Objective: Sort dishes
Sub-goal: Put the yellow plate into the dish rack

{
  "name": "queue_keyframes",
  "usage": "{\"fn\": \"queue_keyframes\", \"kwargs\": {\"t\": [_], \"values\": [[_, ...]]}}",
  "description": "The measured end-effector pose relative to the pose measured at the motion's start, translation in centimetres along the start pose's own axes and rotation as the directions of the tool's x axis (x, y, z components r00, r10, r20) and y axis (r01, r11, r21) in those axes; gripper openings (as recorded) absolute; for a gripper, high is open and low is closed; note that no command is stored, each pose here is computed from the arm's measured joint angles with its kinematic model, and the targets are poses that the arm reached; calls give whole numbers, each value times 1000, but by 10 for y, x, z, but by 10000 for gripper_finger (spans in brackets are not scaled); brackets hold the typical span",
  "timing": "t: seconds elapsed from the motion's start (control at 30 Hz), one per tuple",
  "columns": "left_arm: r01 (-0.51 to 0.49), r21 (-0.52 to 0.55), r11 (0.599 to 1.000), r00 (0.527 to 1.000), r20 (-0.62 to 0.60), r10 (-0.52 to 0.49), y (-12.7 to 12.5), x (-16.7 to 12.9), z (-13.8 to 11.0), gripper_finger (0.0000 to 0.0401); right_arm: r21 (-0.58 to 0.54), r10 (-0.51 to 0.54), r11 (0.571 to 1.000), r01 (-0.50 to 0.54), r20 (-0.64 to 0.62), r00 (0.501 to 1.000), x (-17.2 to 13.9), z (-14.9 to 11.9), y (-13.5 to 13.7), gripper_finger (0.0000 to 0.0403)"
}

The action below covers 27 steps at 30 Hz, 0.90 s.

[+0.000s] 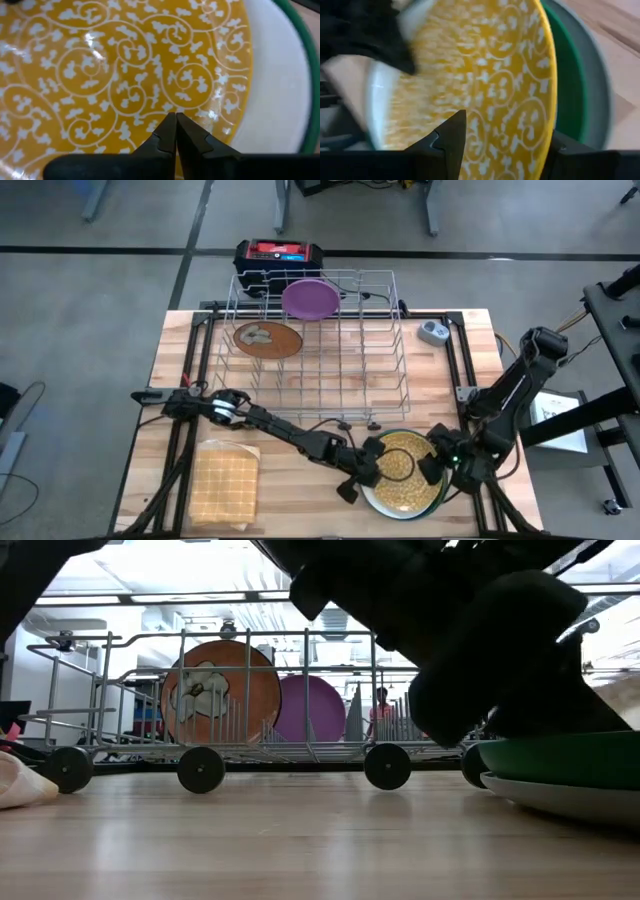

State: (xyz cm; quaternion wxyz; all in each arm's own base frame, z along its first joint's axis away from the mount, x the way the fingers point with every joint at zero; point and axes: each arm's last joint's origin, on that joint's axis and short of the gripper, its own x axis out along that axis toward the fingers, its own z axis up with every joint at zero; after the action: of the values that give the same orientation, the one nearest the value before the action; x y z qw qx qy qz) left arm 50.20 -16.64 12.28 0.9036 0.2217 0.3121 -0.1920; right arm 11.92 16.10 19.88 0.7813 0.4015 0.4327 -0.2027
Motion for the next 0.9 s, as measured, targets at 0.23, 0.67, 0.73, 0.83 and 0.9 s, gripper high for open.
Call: {"fn": "queue_keyframes", "kwargs": {"t": [0.23,0.67,0.73,0.83,0.9], "values": [[-4,-1,1000,1000,11,4,0,0,1,0,-35,24,999,-23,31,999,-4,4,-1,107],[11,-4,1000,998,56,-11,-2,-3,7,0,-46,30,999,-27,58,998,-2,3,1,8],[6,-2,1000,998,55,-6,-2,-5,12,0,-49,36,998,-33,54,998,-4,4,1,5],[3,9,1000,998,57,-4,-1,-7,17,0,-59,51,997,-48,47,998,-7,5,0,3],[4,16,1000,998,55,-5,-1,-9,22,0,-73,57,996,-54,51,997,-9,7,0,2]]}}
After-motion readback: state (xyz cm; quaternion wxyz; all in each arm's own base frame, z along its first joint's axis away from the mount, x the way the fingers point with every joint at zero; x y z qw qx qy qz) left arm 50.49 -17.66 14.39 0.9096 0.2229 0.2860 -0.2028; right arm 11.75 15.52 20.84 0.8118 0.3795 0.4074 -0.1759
